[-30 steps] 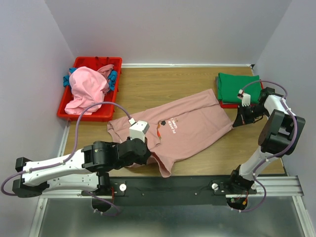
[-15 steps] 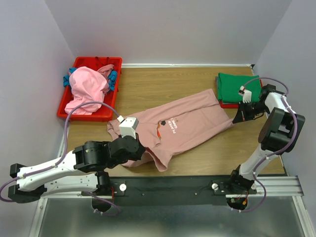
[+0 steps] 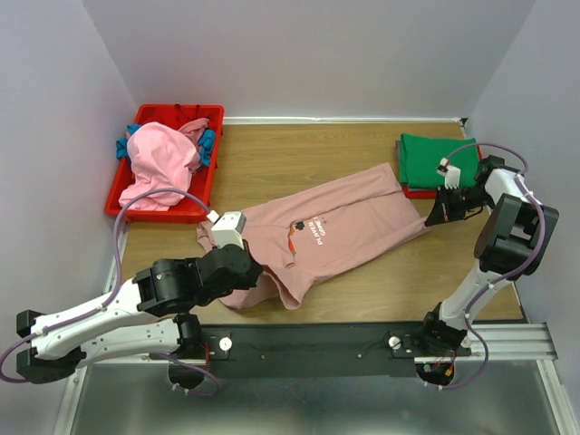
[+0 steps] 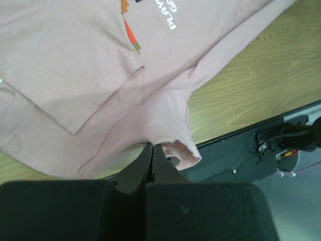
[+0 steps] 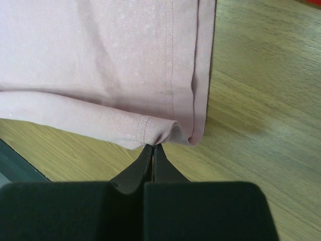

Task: Fold and stack the t-shirts
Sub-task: Fold the tshirt

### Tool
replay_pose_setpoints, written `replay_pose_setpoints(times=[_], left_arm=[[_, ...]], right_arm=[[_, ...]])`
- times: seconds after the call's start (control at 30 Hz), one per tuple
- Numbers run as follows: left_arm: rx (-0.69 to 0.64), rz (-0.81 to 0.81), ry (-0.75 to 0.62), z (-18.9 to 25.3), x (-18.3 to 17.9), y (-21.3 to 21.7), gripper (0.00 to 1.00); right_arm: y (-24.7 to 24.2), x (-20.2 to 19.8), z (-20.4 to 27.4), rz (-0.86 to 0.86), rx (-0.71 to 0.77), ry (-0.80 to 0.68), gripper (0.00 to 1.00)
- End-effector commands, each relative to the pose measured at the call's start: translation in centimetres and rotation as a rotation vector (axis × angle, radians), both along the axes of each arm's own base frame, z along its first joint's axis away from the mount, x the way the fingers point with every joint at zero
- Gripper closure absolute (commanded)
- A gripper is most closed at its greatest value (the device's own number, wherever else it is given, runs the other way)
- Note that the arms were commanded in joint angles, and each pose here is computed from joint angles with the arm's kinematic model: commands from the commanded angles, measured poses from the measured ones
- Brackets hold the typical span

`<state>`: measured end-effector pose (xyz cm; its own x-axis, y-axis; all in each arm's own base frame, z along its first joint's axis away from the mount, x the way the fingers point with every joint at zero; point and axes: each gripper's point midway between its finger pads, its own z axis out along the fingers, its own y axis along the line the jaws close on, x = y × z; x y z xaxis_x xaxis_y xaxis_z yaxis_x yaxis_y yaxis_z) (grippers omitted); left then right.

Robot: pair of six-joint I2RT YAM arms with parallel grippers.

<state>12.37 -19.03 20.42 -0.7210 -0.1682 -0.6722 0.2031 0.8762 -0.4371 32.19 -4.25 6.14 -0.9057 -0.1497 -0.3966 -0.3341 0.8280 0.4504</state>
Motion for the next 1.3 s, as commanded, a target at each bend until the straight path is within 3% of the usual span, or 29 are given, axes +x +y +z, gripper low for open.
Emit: replay_pose_setpoints(times=[0.0, 0.67, 1.27], left_arm=[[-0.020, 0.031, -0.045, 0.6, 1.4, 0.1, 1.00], [-0.030, 0.087, -0.152, 1.1, 7.3, 1.7, 1.00], [-0.025, 0.118, -0.172, 0.6, 8.8, 3.7, 1.00]], right_arm=[[0.1, 1.1, 0.2, -0.004, 0.028, -0.026, 0.99], [0.4, 1.7, 0.2, -0.006, 0.056, -0.046, 1.00], [0.6, 3.4, 0.6, -0.043, 0.096, -0.066, 1.00]])
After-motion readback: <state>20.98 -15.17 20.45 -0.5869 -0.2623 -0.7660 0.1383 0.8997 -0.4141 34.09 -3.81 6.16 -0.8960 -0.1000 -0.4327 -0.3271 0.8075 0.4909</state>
